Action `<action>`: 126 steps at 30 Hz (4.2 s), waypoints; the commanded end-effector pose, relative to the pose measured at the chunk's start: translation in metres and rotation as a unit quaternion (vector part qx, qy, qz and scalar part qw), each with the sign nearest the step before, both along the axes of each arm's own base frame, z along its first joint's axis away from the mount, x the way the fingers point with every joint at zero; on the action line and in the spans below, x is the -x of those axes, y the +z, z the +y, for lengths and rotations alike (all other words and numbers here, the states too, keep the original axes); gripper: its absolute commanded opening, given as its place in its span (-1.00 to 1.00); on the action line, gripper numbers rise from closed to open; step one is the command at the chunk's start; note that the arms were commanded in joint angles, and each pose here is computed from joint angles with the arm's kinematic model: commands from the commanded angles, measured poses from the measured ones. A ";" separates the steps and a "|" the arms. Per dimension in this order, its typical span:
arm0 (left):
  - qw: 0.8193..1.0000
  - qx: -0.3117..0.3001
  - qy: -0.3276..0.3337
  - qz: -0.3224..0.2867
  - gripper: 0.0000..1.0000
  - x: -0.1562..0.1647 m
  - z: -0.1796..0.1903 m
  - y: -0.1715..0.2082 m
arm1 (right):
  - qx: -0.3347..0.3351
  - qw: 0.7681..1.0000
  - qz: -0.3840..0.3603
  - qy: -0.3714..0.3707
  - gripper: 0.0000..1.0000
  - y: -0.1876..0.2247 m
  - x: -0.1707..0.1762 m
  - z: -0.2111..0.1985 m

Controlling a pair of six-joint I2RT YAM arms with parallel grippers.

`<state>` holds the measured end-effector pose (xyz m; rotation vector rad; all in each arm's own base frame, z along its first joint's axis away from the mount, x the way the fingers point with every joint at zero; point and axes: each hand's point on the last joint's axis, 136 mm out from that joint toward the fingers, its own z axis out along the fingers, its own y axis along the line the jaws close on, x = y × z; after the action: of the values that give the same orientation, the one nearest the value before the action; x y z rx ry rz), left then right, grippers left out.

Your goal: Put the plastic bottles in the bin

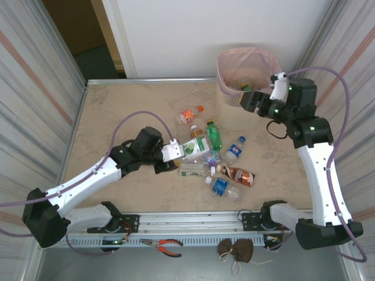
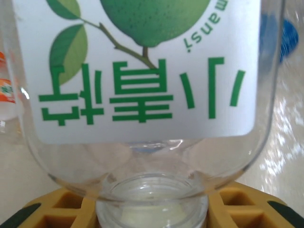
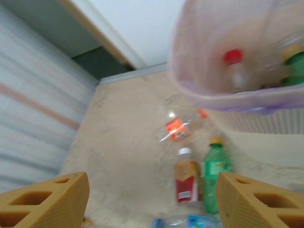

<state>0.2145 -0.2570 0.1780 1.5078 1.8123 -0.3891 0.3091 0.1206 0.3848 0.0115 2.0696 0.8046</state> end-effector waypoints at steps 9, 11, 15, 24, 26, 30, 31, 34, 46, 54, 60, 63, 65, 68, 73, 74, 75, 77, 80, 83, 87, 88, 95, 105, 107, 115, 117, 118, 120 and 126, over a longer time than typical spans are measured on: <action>0.987 0.159 0.024 -0.022 -0.38 -0.030 -0.043 0.089 | -0.032 0.989 0.018 0.142 0.50 -0.008 0.029 0.089; 0.985 0.171 0.024 -0.021 -0.37 -0.032 -0.047 0.096 | -0.026 0.988 0.023 0.150 0.50 -0.012 0.031 0.097; 0.981 0.192 0.012 -0.020 -0.37 -0.031 -0.054 0.107 | -0.018 0.988 0.033 0.150 0.47 -0.021 0.029 0.106; 0.979 0.203 0.011 -0.021 -0.37 -0.034 -0.058 0.114 | -0.013 0.987 0.039 0.157 0.09 -0.024 0.029 0.119; 0.979 0.203 0.013 -0.021 -0.36 -0.035 -0.059 0.114 | -0.012 0.987 0.040 0.154 -0.01 -0.023 0.029 0.118; 0.978 0.205 0.014 -0.022 -0.30 -0.036 -0.059 0.115 | -0.007 0.988 0.036 0.147 -0.15 -0.020 0.027 0.117; 0.978 0.206 0.014 -0.022 -0.24 -0.036 -0.059 0.115 | -0.005 0.989 0.034 0.145 -0.16 -0.018 0.027 0.116; 0.976 0.214 0.014 -0.026 0.00 -0.036 -0.059 0.121 | 0.008 0.990 0.028 0.136 -0.19 -0.015 0.024 0.112; 0.962 0.268 0.031 -0.039 0.32 -0.029 -0.035 0.144 | 0.060 0.996 -0.033 0.051 -0.18 0.035 -0.015 0.062; 0.959 0.276 0.054 -0.036 0.34 -0.031 -0.020 0.143 | 0.032 0.996 -0.082 -0.026 -0.18 0.088 -0.061 0.003; 0.959 0.275 0.060 -0.034 0.34 -0.030 -0.016 0.141 | 0.038 0.993 -0.081 -0.073 -0.17 0.089 -0.103 -0.036; 0.959 0.276 0.062 -0.035 0.35 -0.030 -0.014 0.140 | 0.052 0.992 -0.072 -0.086 -0.17 0.081 -0.123 -0.049; 0.958 0.276 0.066 -0.035 0.35 -0.031 -0.012 0.140 | 0.059 0.993 -0.061 -0.086 -0.17 0.071 -0.136 -0.053; 0.958 0.276 0.069 -0.034 0.35 -0.031 -0.011 0.138 | 0.071 0.993 -0.034 -0.084 -0.17 0.050 -0.153 -0.058; 0.957 0.277 0.077 -0.030 0.35 -0.034 -0.007 0.134 | 0.088 0.994 0.005 -0.065 -0.18 0.013 -0.172 -0.054; 0.957 0.278 0.079 -0.028 0.35 -0.035 -0.007 0.133 | 0.093 0.994 0.015 -0.063 -0.19 0.005 -0.174 -0.053; 0.957 0.279 0.080 -0.028 0.35 -0.035 -0.007 0.133 | 0.099 0.993 0.024 -0.058 -0.19 -0.005 -0.177 -0.051; 0.956 0.279 0.081 -0.027 0.35 -0.036 -0.006 0.132 | 0.112 0.992 0.041 -0.049 -0.19 -0.022 -0.180 -0.046; 0.956 0.279 0.083 -0.025 0.36 -0.036 -0.005 0.131 | 0.140 0.988 0.065 -0.028 -0.19 -0.048 -0.182 -0.036; 0.957 0.278 0.084 -0.025 0.36 -0.036 -0.004 0.131 | 0.174 0.981 0.091 -0.011 -0.19 -0.072 -0.183 -0.027; 0.957 0.276 0.089 -0.024 0.36 -0.037 -0.001 0.129 | 0.205 0.971 0.125 -0.001 -0.19 -0.105 -0.184 -0.020; 0.956 0.277 0.091 -0.025 0.36 -0.038 0.000 0.130 | 0.214 0.968 0.134 0.003 -0.18 -0.114 -0.185 -0.018; 0.956 0.275 0.095 -0.022 0.36 -0.036 0.003 0.128 | 0.235 0.953 0.192 0.021 -0.17 -0.167 -0.190 -0.010; 0.956 0.274 0.101 -0.022 0.36 -0.036 0.006 0.125 | 0.257 0.934 0.245 0.036 -0.07 -0.216 -0.192 -0.010; 0.956 0.274 0.102 -0.022 0.36 -0.037 0.006 0.125 | 0.264 0.933 0.244 0.028 -0.04 -0.212 -0.193 -0.014; 0.956 0.274 0.101 -0.023 0.36 -0.039 0.005 0.126 | 0.244 0.953 0.182 0.008 0.31 -0.143 -0.194 -0.014; 0.956 0.273 0.102 -0.022 0.36 -0.040 0.005 0.125 | 0.238 0.957 0.166 0.001 0.36 -0.125 -0.192 -0.015; 0.956 0.272 0.103 -0.021 0.36 -0.041 0.005 0.124 | 0.234 0.959 0.158 -0.002 0.38 -0.115 -0.189 -0.015; 0.957 0.272 0.102 -0.021 0.36 -0.042 0.003 0.123 | 0.228 0.963 0.143 -0.003 0.40 -0.100 -0.185 -0.015; 0.960 0.260 0.103 -0.015 0.36 -0.049 -0.001 0.116 | 0.218 0.969 0.114 -0.019 0.41 -0.066 -0.171 -0.018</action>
<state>0.2578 -0.2574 0.2898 0.9558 1.6637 -0.6784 0.4960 0.1031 0.2822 -0.1272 2.4791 0.3031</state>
